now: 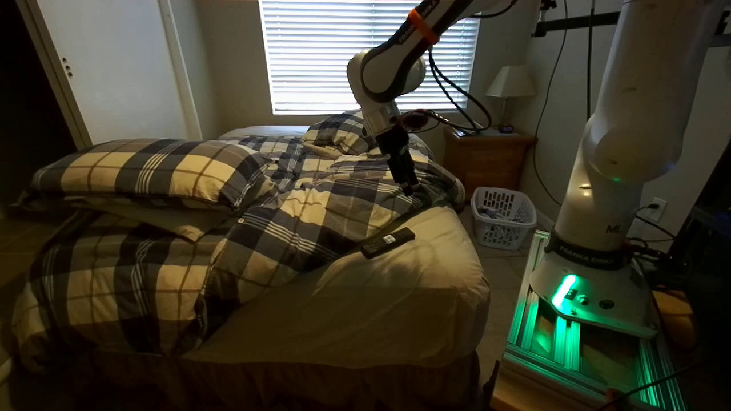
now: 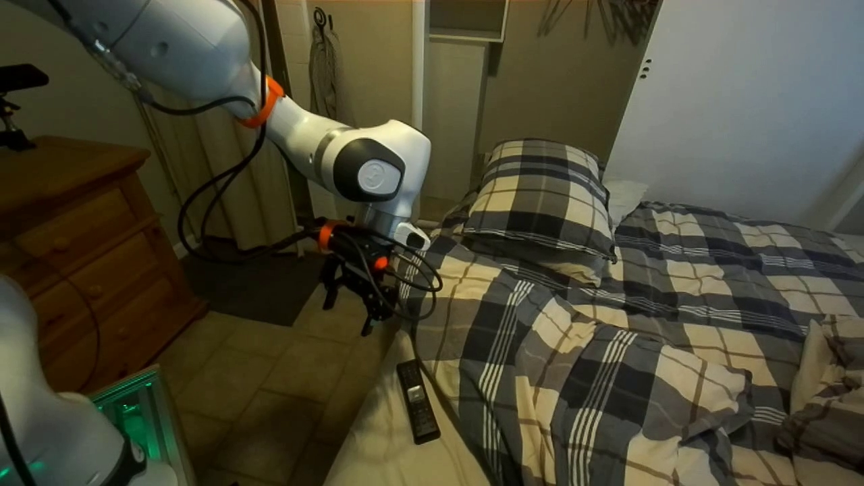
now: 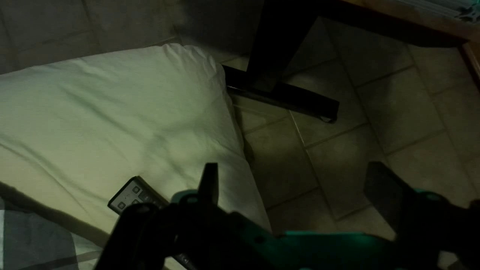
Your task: Clover the corner of the bed with the blanket and move the remote controller out of the water
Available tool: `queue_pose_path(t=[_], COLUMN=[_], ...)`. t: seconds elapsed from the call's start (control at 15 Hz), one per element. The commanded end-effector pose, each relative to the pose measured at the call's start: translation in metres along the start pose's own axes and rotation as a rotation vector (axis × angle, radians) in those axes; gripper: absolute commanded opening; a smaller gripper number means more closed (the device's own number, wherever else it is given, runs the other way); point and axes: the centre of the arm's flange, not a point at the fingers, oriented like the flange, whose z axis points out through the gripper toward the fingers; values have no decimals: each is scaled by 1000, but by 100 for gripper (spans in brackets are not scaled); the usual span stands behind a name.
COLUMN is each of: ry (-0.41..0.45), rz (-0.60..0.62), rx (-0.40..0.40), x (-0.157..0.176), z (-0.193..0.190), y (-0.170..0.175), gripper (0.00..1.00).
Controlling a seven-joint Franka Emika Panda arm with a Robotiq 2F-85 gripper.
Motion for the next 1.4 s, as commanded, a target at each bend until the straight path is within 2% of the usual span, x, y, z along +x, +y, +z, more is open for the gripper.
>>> queue_pose_path(t=[0.0, 0.2, 0.53, 0.93, 1.0, 1.07, 1.33], ry=[0, 49, 153, 409, 421, 380, 384], rz=[0, 10, -62, -93, -90, -95, -95], rx=[0, -121, -276, -294, -275, -271, -268], x=[0, -5, -7, 2, 5, 8, 8], z=[0, 19, 46, 64, 67, 55, 57], y=[0, -8, -15, 8, 14, 3, 4], gripper=[100, 100, 100, 100, 100, 100, 100])
